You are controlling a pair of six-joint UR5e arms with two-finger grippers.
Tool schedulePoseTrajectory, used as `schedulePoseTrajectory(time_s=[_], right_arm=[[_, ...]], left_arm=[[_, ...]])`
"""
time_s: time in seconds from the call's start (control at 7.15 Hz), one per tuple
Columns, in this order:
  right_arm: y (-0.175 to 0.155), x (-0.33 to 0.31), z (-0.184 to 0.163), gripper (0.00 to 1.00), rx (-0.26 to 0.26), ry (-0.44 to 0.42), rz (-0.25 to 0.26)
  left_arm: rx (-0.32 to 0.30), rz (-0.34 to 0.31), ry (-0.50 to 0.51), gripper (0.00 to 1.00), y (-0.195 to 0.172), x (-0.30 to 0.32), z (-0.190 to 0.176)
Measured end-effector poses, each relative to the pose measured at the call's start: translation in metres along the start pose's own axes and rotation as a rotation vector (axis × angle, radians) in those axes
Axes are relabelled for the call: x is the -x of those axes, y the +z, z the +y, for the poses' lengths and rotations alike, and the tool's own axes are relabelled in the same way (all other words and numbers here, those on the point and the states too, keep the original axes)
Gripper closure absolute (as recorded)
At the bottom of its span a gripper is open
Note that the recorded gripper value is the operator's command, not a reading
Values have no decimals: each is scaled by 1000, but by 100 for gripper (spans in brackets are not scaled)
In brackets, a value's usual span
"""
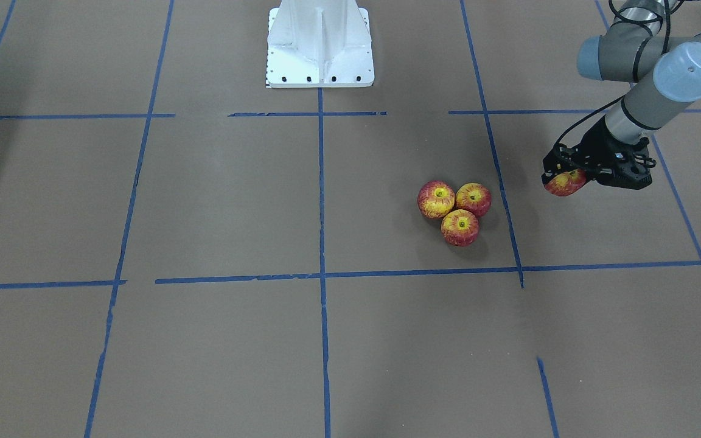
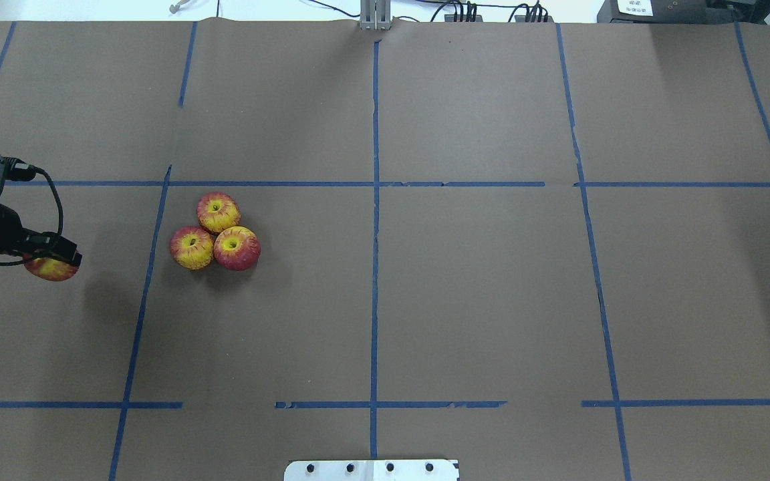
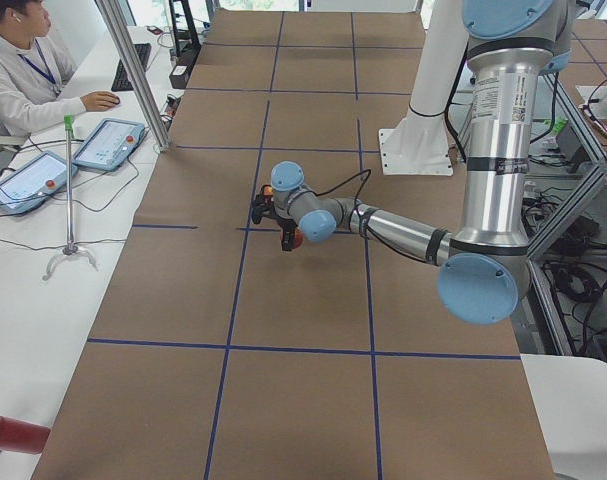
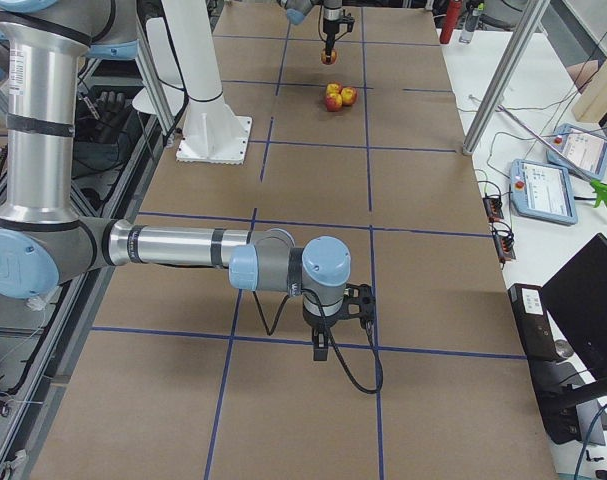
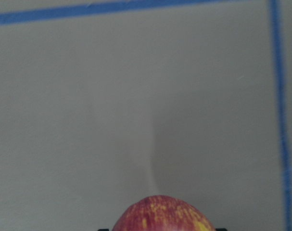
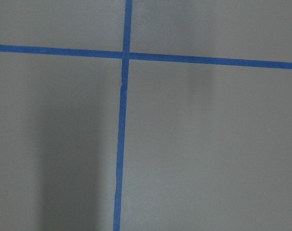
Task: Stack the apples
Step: 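Lift the apple with the left gripper and carry it over the three-apple cluster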
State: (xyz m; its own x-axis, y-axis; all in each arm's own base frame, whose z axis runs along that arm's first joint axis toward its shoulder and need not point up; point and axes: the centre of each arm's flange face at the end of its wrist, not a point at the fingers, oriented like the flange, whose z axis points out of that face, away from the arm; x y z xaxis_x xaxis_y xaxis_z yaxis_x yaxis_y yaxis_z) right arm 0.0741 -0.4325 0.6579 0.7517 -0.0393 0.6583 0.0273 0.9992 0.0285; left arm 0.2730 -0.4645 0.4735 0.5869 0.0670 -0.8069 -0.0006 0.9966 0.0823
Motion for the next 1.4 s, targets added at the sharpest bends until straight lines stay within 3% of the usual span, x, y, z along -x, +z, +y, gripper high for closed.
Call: schedulePoseTrajectory(time_s=[0.28,0.56,1.4], right_arm=[[0,0,0,0,0,0,0],[0,0,0,0,0,0,0],[0,0,0,0,0,0,0]], left_arm=[[9,3,-54,97,-14,-81,-35],[52,-8,-75,97,0,-147,-38],[2,-56,-60,94,21,-186,-29]])
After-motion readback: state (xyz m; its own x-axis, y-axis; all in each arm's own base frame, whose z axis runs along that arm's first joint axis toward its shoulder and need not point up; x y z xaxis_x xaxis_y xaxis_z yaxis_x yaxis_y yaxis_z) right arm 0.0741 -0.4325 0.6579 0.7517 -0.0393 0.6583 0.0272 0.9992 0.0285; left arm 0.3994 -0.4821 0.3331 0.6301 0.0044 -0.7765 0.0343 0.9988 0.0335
